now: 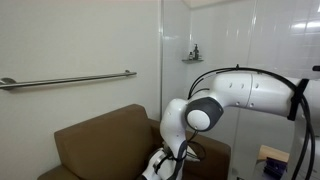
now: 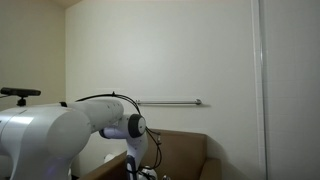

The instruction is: Dust the armrest with the towel

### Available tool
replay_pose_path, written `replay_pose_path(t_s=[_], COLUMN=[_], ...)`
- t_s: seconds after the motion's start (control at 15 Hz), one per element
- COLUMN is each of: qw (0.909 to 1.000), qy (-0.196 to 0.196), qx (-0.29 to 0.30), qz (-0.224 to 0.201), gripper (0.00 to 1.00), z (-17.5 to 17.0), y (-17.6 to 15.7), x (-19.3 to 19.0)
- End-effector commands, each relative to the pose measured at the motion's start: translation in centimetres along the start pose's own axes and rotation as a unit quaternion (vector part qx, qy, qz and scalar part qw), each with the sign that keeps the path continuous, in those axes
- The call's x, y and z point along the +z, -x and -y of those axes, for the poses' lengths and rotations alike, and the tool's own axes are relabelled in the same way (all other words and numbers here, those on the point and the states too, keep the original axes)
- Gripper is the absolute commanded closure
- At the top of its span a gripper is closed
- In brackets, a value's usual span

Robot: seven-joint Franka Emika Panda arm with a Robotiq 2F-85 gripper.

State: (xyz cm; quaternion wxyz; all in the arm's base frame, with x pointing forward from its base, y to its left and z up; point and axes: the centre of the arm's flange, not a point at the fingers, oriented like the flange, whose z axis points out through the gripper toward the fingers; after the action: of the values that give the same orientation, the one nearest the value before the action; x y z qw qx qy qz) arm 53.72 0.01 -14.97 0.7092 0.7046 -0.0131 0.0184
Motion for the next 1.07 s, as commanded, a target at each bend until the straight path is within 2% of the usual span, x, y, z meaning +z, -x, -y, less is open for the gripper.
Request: replay_pose_path(t_s=[0.0, 0.2, 0.4, 0.6, 0.73, 1.0], qw=[0.9970, 0.9935, 0.9937, 0.9957, 0.9964, 0.9973], qy=[-0.033, -0.062, -0.048, -0.031, -0.032, -0.029], qx=[-0.068, -0.093, -0.095, -0.072, -0.054, -0.029], qz=[0.011, 0.022, 0.034, 0.050, 0.056, 0.062], gripper=[0.95, 0.95, 0.95, 0.95, 0.95, 0.95], z=[3.6, 3.4, 1.0, -2.7, -4.7, -4.8], y=[3.8, 8.1, 10.1, 10.0, 9.4, 5.9], x=[1.4, 1.5, 2.3, 3.1, 3.2, 3.7])
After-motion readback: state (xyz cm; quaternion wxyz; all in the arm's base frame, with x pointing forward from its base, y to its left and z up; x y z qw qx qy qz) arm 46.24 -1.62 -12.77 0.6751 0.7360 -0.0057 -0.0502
